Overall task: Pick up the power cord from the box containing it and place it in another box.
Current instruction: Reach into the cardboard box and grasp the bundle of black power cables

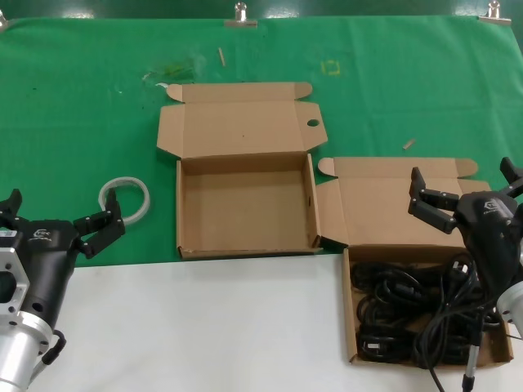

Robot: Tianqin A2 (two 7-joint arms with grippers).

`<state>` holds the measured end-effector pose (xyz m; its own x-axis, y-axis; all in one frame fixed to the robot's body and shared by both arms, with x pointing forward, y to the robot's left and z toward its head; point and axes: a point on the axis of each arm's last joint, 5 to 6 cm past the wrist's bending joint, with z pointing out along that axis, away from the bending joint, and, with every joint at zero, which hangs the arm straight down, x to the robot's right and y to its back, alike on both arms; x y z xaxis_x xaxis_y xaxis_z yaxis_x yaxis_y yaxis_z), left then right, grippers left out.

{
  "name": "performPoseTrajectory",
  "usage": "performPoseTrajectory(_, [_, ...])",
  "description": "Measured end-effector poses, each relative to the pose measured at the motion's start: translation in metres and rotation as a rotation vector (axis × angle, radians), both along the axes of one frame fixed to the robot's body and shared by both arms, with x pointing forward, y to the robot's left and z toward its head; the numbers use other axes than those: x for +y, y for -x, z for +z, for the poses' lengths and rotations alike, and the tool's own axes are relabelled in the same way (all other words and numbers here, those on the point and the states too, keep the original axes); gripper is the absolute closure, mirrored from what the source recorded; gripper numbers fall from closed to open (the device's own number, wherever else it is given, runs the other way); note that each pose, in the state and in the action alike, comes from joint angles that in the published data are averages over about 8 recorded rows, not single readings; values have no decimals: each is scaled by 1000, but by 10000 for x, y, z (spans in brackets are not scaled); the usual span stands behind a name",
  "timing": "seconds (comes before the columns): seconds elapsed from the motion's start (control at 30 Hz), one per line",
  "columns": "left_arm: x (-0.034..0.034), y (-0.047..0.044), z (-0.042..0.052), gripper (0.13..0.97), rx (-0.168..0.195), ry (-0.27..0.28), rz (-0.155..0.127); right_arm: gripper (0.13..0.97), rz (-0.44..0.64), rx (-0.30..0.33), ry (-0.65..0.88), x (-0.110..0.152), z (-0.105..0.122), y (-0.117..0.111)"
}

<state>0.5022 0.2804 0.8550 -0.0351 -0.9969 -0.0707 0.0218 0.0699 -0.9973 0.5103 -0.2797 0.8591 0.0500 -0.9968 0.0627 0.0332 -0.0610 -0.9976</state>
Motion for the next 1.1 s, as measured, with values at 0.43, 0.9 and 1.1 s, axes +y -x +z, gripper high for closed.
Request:
performPoseTrajectory(0.43, [0,0,0,132,0,0,0,130,0,0,0,0,0,0])
performPoseTrajectory(0.9, [0,0,0,132,0,0,0,130,0,0,0,0,0,0])
performPoseTrajectory(1.1, [0,0,0,132,0,0,0,130,0,0,0,0,0,0])
